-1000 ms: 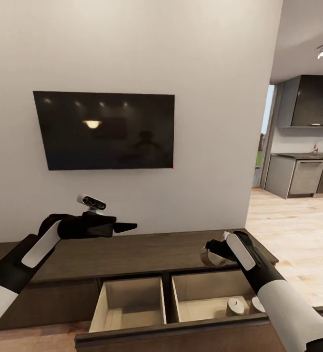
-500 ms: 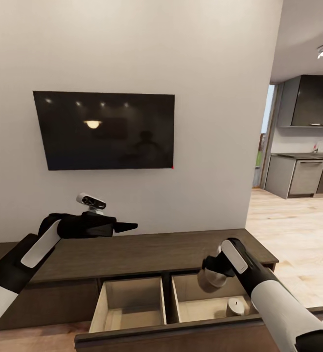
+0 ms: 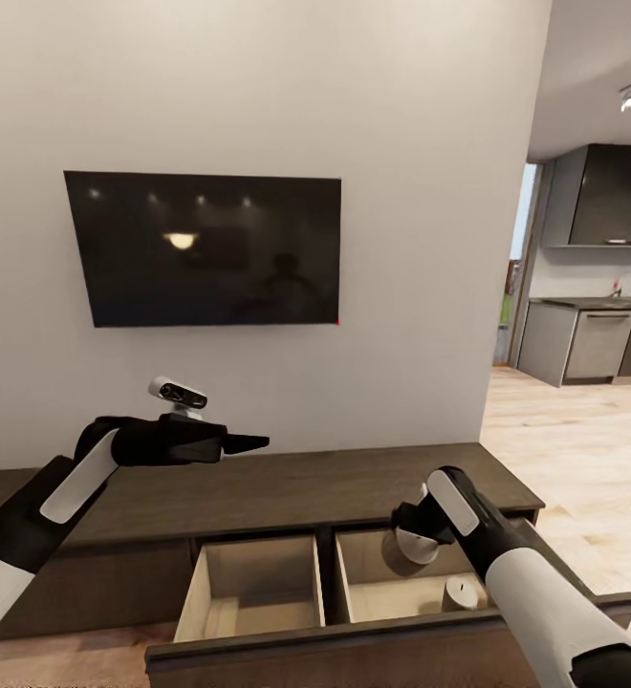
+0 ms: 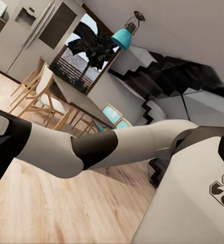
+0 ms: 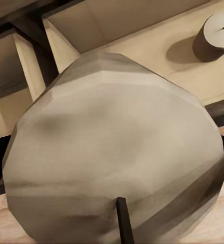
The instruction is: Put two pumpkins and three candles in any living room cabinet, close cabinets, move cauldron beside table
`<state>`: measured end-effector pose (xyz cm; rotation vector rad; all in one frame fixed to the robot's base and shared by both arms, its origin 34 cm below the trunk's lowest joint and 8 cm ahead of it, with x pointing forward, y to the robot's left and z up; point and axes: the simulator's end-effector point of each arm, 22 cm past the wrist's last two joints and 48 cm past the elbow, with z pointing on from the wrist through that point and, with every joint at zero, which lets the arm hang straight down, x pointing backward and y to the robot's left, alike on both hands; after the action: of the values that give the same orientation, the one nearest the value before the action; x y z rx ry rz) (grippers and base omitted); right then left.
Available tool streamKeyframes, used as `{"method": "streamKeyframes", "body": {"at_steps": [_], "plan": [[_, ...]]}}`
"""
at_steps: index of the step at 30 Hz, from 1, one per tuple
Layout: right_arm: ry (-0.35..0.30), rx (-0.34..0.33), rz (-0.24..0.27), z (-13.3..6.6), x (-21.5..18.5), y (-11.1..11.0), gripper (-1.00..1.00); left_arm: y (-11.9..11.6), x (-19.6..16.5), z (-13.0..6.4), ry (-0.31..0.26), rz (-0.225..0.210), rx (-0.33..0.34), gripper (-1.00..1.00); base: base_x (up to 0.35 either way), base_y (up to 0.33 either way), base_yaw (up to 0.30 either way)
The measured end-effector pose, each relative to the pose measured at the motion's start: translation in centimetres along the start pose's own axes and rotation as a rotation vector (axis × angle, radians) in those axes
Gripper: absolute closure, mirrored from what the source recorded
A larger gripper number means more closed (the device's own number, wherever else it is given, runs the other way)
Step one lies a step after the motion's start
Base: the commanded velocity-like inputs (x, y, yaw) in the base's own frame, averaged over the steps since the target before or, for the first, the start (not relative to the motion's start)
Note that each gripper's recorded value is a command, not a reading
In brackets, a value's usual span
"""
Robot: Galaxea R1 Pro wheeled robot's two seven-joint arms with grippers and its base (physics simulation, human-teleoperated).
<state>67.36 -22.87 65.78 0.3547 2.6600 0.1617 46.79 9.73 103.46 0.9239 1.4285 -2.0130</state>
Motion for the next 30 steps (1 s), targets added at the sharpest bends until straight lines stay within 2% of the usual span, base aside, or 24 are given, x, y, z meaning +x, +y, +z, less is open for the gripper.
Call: {"method": "streamKeyframes", "body": {"at_steps": [30], "plan": [[0.013,-0.013,-0.007,5.4,4.6,0.0,1.00,2.8,5.9,-0.9,0.004,0.006,0.001,-1.00,0.000,0.000,0.000]]}}
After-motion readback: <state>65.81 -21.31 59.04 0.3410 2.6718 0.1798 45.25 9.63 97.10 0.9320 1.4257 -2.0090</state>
